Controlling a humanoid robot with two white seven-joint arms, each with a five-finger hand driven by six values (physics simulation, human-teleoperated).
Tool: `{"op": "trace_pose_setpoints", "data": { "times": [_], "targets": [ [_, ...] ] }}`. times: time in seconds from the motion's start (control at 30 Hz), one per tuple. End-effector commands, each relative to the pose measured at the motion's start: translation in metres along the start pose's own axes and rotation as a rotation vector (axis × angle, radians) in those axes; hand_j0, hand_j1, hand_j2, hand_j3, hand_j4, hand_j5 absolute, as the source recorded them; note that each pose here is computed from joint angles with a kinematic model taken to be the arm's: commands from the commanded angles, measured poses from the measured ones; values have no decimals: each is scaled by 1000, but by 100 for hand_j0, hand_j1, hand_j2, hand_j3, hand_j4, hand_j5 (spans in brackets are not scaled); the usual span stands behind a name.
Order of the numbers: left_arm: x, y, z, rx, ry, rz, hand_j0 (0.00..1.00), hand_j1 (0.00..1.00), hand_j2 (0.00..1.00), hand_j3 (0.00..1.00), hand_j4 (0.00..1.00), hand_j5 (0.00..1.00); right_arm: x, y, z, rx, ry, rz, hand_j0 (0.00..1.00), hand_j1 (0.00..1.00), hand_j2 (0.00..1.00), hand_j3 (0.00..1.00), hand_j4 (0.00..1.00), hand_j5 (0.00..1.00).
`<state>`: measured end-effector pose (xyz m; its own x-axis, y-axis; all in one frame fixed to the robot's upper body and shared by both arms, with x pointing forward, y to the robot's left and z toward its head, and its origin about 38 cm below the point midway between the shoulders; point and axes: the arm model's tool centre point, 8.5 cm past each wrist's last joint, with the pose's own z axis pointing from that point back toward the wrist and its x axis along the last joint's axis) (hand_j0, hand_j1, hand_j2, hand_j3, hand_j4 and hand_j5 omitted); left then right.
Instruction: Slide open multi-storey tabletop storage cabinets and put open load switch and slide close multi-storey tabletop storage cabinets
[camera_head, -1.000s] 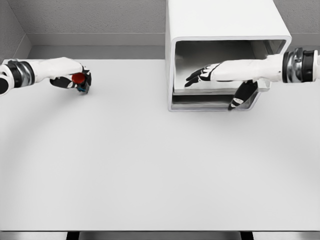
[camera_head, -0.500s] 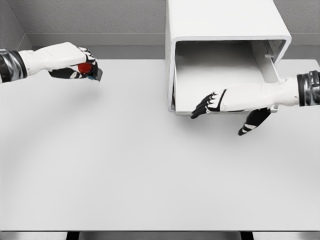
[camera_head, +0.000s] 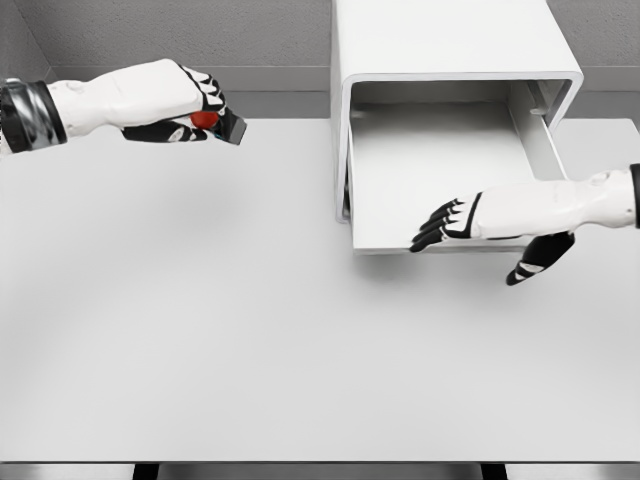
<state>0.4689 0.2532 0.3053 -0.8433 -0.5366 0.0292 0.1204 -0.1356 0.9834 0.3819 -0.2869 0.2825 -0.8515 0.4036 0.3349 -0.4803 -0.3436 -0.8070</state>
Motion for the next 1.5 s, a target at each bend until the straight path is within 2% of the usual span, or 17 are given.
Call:
{"op": "trace_pose_setpoints", "data": {
  "times": [0.0,0.17,0.27,0.4,0.67,0.77,0.93,1.0,1.47],
  "targets": [
    [10,4,-10,25,-34,2,46,46,46,46,46,46,0,3,2,1,3,-11,100,100,100,100,100,100],
    [32,13,-28,65,-104,-17,46,46,46,46,46,46,-2,6,9,0,20,-22,100,100,100,100,100,100],
    [45,19,-36,86,-142,-32,46,46,46,46,46,46,-1,3,9,-19,7,-42,100,100,100,100,100,100],
    [48,23,-40,98,-154,-37,46,46,46,46,46,46,0,2,9,-35,-6,-62,100,100,100,100,100,100],
    [60,33,-55,137,-195,-37,46,46,46,46,46,46,2,3,8,-28,-12,-55,100,100,100,100,100,100],
    [71,40,-58,162,-232,-46,46,46,46,46,46,46,2,4,8,-26,-13,-58,100,100,100,100,100,100],
    [85,41,-73,184,-273,-39,46,46,46,46,46,46,3,4,7,-25,-16,-57,100,100,100,100,100,100],
    [94,34,-84,165,-301,-31,46,46,46,46,46,46,3,4,7,-25,-16,-57,100,100,100,100,100,100],
    [96,38,-77,176,-305,-41,46,46,46,46,46,46,3,5,10,-24,-8,-59,100,100,100,100,100,100]
  ]
}}
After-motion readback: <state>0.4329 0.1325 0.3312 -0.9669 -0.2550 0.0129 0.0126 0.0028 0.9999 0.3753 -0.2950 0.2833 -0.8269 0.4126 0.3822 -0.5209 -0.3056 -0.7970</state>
